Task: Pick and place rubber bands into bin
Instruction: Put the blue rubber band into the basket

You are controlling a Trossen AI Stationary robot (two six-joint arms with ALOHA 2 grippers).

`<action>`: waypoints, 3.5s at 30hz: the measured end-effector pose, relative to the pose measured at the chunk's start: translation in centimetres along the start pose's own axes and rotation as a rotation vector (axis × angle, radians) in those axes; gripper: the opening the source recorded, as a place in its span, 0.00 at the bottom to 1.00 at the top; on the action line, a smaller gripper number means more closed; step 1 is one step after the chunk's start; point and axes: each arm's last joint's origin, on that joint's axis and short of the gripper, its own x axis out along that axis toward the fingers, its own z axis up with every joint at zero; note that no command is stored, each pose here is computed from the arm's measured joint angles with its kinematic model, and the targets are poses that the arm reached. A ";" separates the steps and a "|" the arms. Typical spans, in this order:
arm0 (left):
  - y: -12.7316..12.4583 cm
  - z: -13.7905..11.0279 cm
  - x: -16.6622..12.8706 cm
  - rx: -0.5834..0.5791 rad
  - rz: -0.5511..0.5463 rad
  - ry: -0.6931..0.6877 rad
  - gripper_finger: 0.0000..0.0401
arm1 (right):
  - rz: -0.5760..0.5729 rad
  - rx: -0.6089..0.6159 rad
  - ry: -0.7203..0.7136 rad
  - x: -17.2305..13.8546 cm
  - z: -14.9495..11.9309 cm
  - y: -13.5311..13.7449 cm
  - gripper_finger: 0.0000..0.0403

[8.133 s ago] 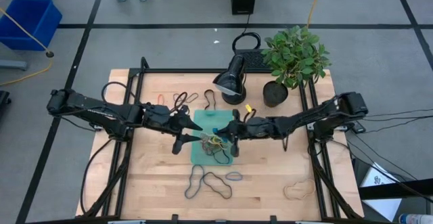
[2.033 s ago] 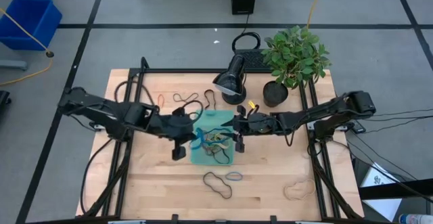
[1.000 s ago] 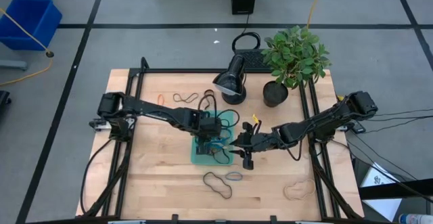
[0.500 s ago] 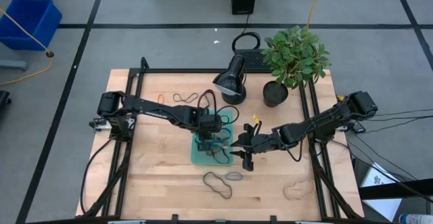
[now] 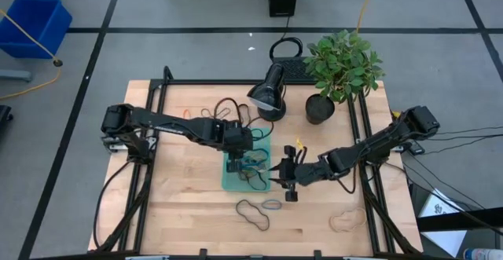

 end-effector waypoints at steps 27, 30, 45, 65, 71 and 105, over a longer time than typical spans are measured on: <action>0.2 0.2 -1.8 0.077 0.001 -0.055 0.22 | -0.058 0.086 0.206 2.8 -4.5 7.1 0.33; 0.2 0.2 -1.8 0.090 0.001 -0.054 0.22 | -0.013 0.097 0.220 4.1 -5.5 7.8 0.33; 0.2 0.1 -1.8 0.101 0.001 -0.047 0.22 | -0.015 0.153 0.327 6.6 -8.4 8.1 0.33; 0.2 0.1 -1.8 0.094 0.001 -0.049 0.22 | 0.011 0.120 0.317 6.8 -8.3 8.2 0.33; 0.2 0.1 -1.8 0.065 0.000 -0.049 0.22 | 0.003 0.086 0.334 6.8 -8.4 8.0 0.27; -2.9 -1.1 -6.0 0.005 -0.067 -0.079 0.22 | -0.078 -0.041 0.209 -1.0 -1.9 4.2 0.00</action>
